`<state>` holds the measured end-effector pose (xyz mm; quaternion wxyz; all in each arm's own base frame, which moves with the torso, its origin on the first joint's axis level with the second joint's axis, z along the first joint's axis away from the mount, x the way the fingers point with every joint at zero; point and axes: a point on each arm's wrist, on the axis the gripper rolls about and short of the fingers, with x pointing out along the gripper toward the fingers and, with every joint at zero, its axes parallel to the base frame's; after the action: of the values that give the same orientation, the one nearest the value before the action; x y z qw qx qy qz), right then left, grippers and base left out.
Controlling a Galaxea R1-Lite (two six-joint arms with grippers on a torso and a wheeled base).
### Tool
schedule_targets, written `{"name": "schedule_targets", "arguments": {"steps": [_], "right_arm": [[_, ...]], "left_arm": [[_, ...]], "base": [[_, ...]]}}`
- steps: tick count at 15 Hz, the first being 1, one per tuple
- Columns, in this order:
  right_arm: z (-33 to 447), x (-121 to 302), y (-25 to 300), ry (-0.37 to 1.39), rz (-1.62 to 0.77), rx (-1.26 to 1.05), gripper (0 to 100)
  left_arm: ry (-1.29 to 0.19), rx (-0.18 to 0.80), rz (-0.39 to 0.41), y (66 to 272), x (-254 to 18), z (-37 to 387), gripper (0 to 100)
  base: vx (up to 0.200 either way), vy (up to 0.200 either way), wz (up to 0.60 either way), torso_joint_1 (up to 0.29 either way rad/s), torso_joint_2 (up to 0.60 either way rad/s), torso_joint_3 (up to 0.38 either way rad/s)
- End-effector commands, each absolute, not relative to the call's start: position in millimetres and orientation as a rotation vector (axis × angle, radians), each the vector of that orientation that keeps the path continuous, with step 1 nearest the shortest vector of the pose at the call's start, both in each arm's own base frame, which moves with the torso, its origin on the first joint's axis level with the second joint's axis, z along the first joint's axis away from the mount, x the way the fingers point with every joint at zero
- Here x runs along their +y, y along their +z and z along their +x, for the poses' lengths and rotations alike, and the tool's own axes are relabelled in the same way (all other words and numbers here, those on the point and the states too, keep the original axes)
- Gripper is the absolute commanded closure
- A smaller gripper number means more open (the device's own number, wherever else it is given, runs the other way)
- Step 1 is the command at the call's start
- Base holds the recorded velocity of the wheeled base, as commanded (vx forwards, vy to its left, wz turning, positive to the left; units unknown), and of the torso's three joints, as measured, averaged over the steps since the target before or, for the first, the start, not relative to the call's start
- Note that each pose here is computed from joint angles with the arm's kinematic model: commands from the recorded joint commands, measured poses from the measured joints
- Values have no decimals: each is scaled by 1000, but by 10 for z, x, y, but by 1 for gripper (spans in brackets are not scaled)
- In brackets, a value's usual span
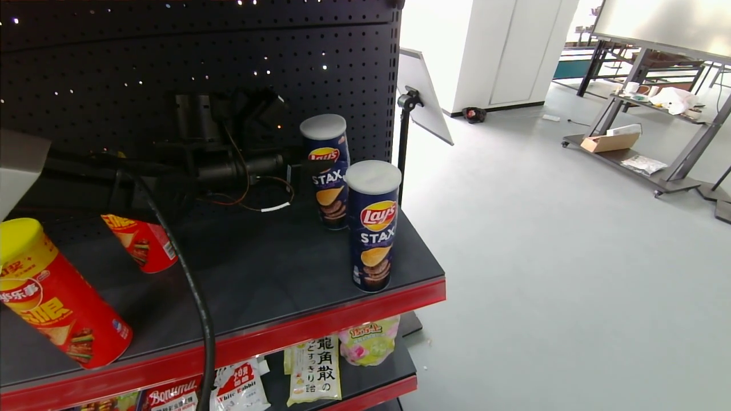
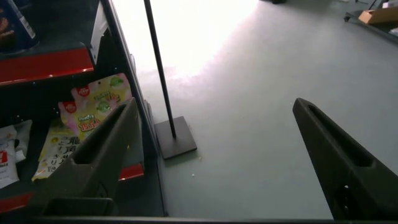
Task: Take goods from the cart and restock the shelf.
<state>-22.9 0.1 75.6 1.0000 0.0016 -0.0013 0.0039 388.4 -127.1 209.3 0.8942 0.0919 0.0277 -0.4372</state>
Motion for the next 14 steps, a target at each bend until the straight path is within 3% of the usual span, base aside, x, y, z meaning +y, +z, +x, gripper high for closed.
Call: {"name": "schedule_targets", "arguments": {"steps": [1, 14], "right_arm": [[-229, 1, 761, 9, 3, -3, 0], [-228, 1, 756, 9, 3, -2, 0]], "left_arm": [[-920, 67, 187, 1990, -1329, 3937, 100], [-926, 64, 189, 1894, -1370, 4002, 100]], "base": [[0, 0, 0, 0, 0, 0], [0, 0, 0, 0, 0, 0]]}}
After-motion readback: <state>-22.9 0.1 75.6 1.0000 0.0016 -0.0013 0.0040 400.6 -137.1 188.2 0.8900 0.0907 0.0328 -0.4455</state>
